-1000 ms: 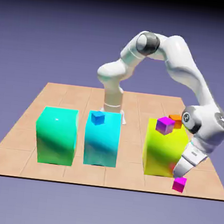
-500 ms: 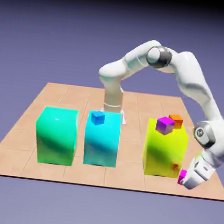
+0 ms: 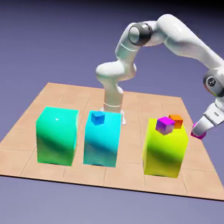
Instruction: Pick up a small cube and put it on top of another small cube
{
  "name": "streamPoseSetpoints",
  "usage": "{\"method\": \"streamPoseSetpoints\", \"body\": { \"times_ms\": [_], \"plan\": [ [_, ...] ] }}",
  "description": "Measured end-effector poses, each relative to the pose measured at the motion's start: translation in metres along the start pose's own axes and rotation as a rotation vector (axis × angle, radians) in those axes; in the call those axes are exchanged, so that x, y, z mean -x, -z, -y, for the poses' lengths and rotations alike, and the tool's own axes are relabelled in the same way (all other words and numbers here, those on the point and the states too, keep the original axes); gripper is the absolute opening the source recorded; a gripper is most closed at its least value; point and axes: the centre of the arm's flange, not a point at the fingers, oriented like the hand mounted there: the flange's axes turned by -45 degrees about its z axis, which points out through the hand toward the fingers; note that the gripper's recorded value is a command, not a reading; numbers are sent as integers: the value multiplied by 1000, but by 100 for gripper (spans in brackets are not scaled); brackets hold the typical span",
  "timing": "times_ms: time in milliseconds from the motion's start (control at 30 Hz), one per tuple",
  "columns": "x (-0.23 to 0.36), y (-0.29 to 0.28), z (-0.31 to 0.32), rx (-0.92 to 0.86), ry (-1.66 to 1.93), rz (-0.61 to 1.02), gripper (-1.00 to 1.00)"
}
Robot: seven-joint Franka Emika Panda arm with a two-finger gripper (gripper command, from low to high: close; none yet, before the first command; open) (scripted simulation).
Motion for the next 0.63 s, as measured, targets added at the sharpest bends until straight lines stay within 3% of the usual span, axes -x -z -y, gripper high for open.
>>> {"method": "streamPoseSetpoints", "body": {
  "times_ms": [200, 333, 533, 567, 633],
  "plan": [
    [85, 51, -2, 44, -193, -7, -100],
    [95, 16, -88, -151, -294, 32, -100],
    [86, -43, -78, -148, -288, 32, -100],
    [86, -51, -77, -148, -288, 32, 100],
    [86, -51, -77, -146, -288, 33, 100]
  ]
}}
